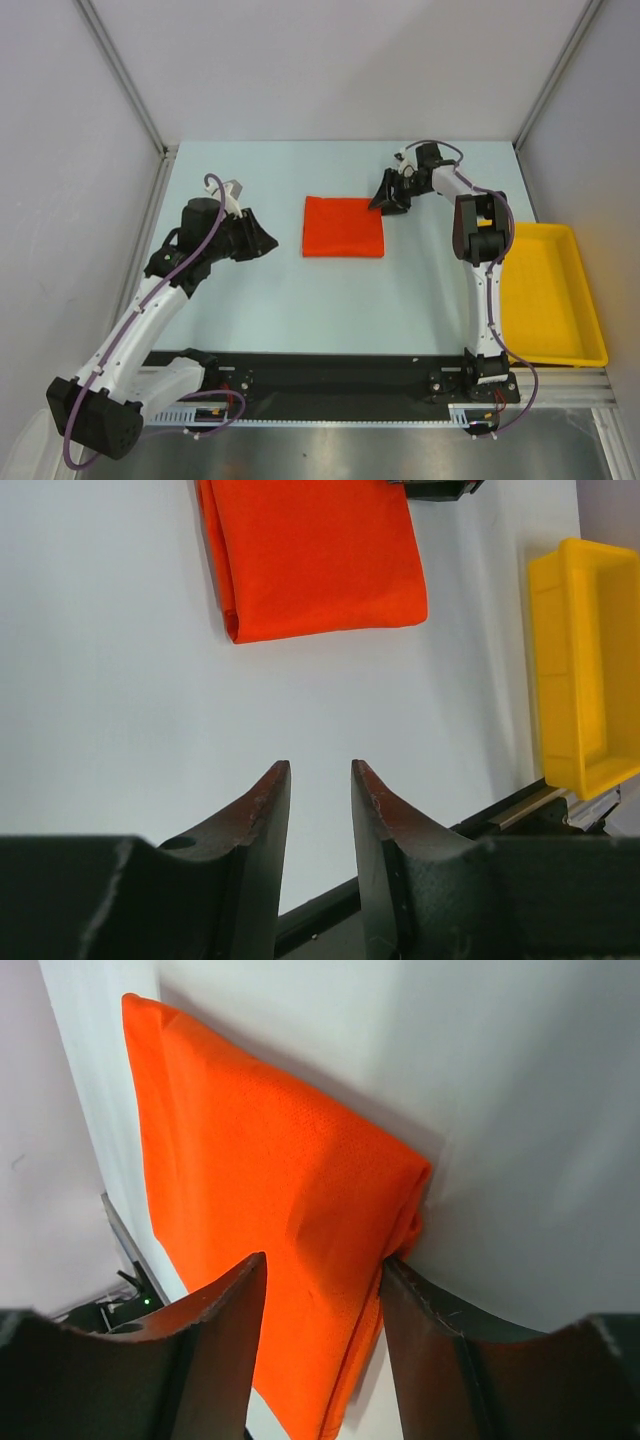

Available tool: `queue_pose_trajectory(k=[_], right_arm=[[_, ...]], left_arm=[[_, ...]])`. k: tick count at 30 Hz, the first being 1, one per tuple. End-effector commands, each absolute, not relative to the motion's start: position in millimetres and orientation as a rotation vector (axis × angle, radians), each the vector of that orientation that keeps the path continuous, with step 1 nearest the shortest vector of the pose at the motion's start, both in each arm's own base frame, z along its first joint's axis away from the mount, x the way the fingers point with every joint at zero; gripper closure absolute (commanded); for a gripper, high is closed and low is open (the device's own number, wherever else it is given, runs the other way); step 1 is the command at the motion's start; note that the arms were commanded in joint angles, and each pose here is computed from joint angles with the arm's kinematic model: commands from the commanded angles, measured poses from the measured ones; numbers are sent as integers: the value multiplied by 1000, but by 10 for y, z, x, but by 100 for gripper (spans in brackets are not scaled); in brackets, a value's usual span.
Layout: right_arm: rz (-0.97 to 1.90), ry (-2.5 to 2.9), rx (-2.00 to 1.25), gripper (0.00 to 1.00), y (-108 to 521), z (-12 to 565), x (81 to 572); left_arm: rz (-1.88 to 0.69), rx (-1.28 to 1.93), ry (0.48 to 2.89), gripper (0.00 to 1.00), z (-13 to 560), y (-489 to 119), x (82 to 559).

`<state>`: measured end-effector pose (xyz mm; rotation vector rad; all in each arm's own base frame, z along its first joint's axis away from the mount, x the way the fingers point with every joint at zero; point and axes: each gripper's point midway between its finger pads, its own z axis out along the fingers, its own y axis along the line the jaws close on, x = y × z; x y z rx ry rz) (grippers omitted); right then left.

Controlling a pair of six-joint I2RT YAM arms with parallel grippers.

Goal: Fold and stack the t-shirts
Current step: Neatly place the folded tshirt to the corner

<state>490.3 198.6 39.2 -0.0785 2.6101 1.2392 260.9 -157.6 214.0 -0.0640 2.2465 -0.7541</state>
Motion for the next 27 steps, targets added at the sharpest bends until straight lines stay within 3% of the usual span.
queue_pose_trajectory(k=[1,4,8,10,14,27], right_arm=[[1273,2625,-71,46,2066,308,4870],[1271,2641,-68,56,2064,263,4837],[1220,2679,-75,85,2014,228,4815],[1153,2683,-79,87,1963,269,4863],[1021,2718,-58,100,1836,306,4946],[217,2676,-277,100,689,538,5500]], left_arm=[[-731,-15,2200,64,2312,-1549,2684],[-726,-10,2204,64,2282,-1535,2679],[-720,-6,2202,63,2250,-1506,2675],[-716,1,2198,63,2222,-1501,2674],[-721,0,2190,62,2120,-1490,2642],[-726,16,2278,62,1569,-1468,2469]])
